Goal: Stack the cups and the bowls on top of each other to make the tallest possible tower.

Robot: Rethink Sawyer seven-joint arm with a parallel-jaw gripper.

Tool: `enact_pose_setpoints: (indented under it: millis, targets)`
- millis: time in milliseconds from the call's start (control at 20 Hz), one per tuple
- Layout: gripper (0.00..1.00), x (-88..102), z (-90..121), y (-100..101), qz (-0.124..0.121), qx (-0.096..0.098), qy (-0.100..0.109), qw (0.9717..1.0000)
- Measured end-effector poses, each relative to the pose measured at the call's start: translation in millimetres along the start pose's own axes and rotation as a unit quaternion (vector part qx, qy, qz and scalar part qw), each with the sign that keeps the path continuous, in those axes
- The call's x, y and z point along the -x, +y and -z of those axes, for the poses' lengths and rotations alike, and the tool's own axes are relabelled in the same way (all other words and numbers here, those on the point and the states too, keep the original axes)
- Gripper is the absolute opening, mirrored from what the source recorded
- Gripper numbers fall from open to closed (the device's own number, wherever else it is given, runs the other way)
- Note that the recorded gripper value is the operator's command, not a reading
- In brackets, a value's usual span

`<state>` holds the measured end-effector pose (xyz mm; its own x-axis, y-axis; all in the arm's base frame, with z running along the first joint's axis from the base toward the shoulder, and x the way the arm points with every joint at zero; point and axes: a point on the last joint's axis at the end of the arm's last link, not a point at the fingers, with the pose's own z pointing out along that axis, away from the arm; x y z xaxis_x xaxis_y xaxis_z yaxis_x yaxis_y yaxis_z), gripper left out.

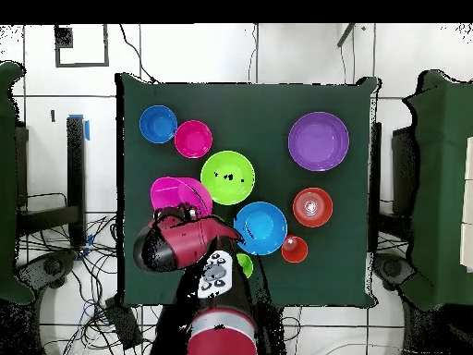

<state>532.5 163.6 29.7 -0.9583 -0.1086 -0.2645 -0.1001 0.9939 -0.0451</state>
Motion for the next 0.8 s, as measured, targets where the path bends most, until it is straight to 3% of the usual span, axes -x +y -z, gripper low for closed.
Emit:
enact_pose_setpoints:
  millis: [150, 300, 800]
  targets:
    - [0.0, -11.1, -18, -1, 0.001, 0.0, 0.003, 1.0]
    - [0.0, -24.1, -33, -8, -0.004, -0.003, 0.018, 0.9998]
    - [0.0, -33.5, -42, -24, -0.016, -0.011, 0.031, 0.9993]
